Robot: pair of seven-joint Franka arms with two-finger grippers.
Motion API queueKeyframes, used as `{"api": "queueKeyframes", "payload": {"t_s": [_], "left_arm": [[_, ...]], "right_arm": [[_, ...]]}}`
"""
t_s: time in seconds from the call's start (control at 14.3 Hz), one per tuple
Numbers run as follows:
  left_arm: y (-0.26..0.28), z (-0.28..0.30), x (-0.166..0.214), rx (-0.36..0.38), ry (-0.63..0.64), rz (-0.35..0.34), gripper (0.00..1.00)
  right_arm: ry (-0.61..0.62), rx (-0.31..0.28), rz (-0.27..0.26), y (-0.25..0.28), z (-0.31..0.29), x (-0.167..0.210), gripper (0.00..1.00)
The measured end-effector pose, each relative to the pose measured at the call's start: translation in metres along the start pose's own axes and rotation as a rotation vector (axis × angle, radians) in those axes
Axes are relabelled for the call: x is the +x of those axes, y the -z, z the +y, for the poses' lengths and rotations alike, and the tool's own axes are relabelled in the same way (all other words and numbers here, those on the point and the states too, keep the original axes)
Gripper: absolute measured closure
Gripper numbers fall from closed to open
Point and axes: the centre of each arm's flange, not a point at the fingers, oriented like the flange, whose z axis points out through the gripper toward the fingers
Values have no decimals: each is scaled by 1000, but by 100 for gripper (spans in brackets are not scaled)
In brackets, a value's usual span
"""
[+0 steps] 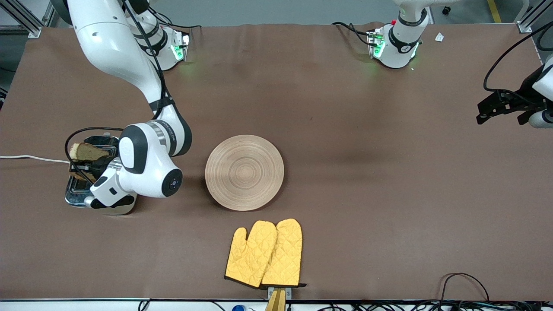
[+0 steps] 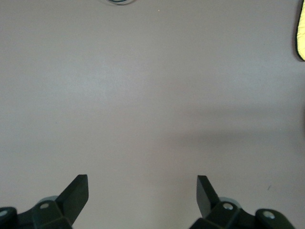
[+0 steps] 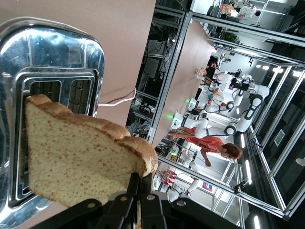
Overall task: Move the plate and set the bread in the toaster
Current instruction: 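Lower the bread into the toaster slot and open the right gripper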
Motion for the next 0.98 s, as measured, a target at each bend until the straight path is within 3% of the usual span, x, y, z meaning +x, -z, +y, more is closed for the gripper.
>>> {"api": "queueKeyframes", "payload": {"t_s": [0.98], "left_arm": [[0,0,0,0,0,0,0]], "right_arm": [[14,0,-1,-11,-12,12,96]]}}
